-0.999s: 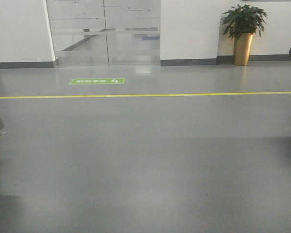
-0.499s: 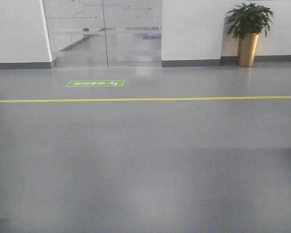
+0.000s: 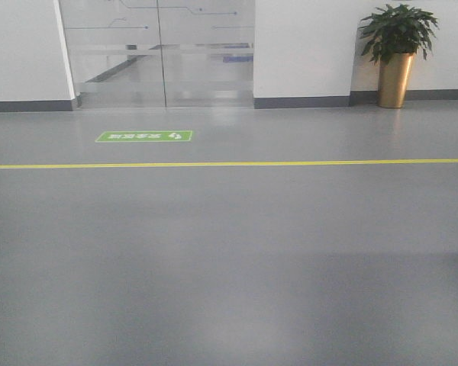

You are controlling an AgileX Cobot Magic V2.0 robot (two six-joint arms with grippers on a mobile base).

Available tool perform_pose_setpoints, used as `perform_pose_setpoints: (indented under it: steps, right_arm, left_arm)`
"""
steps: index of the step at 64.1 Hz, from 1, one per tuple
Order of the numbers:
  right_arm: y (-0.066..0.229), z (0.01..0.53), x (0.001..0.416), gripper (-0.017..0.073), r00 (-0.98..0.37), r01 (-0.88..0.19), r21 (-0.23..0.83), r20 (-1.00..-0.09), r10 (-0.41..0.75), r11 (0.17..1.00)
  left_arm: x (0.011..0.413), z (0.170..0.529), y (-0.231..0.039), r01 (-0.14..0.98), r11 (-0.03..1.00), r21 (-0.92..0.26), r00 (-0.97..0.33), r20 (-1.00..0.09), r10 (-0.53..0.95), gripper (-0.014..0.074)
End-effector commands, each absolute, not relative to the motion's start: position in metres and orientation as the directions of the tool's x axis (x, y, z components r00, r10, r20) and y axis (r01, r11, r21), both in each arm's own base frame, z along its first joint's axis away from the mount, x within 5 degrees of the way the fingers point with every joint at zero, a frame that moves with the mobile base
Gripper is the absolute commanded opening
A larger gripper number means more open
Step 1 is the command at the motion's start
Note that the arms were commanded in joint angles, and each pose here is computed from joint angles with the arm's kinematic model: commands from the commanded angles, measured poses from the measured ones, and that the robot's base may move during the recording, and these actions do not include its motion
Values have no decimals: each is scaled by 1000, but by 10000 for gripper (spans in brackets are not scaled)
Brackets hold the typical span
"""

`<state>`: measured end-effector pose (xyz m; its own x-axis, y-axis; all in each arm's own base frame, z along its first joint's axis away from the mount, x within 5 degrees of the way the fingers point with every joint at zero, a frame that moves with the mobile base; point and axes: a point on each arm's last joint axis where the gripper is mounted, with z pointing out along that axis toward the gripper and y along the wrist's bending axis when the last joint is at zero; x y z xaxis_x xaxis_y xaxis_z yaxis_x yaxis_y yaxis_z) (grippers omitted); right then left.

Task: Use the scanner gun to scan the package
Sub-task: 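Drive the base forward along the aisle toward the red table, then turn the base and pull up to the table edge facing the box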

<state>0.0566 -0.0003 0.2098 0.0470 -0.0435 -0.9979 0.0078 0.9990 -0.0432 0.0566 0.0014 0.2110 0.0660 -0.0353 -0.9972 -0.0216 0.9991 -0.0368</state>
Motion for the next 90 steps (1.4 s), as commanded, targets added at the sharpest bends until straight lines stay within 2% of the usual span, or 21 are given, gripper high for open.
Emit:
perform_pose_setpoints:
  steps: [1, 90]
  right_arm:
    - [-1, 211, 56, -169, 67, 13, -43, -997, -44, 999]
    - [-1, 211, 56, -169, 67, 13, -43, -997, -44, 999]
  left_arm:
    - [56, 213, 1, -22, 999, -36, 88, -996, -34, -111]
    - [56, 213, 1, -22, 999, -36, 88, -996, -34, -111]
